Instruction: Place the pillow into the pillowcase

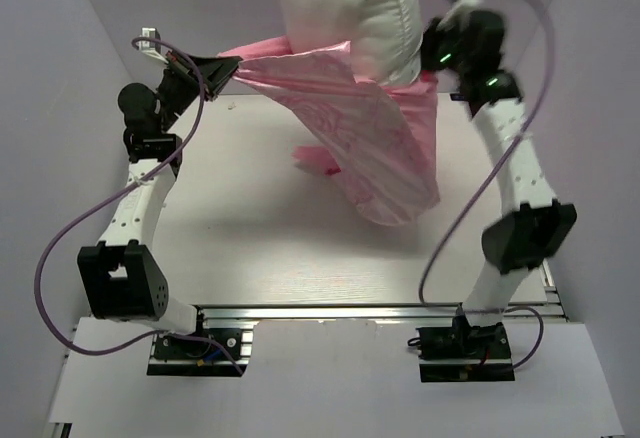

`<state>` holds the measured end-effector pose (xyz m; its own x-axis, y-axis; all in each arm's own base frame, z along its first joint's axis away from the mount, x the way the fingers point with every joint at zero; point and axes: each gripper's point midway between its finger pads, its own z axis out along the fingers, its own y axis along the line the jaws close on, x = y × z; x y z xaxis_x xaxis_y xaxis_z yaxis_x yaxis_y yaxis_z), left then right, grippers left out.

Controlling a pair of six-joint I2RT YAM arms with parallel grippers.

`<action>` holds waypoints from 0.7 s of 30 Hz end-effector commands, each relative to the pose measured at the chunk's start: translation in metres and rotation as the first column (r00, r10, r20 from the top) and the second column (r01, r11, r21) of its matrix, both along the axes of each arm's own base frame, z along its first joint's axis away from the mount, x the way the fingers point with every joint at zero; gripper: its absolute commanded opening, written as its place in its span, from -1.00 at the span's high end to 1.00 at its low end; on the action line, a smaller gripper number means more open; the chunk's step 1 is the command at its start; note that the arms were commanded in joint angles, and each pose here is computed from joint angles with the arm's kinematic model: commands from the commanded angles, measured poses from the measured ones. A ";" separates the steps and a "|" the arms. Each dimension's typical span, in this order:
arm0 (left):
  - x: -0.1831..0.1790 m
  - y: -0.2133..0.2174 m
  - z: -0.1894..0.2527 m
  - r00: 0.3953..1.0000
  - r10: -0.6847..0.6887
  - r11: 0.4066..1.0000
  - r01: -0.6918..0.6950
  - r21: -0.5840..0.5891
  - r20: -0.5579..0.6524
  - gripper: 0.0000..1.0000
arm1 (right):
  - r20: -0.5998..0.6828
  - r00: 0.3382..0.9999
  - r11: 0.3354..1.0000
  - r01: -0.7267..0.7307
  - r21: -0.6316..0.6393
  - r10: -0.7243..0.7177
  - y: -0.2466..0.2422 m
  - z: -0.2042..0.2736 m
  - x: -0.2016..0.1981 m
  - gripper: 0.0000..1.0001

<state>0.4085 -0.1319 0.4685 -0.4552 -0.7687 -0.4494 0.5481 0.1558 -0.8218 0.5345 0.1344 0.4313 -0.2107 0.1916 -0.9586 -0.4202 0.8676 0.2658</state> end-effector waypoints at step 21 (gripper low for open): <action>-0.019 0.007 0.035 0.985 -0.035 0.999 0.041 -0.029 0.170 1.00 | 0.511 0.796 0.935 -0.352 -0.043 0.323 0.126 0.159 -0.201 1.00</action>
<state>0.4157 -0.1265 0.4717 -0.4599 -0.7668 -0.4478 0.5834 0.1193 -0.8034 0.5117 0.1651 0.4207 -0.1294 0.0953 -0.9870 -0.4671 0.8722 0.1455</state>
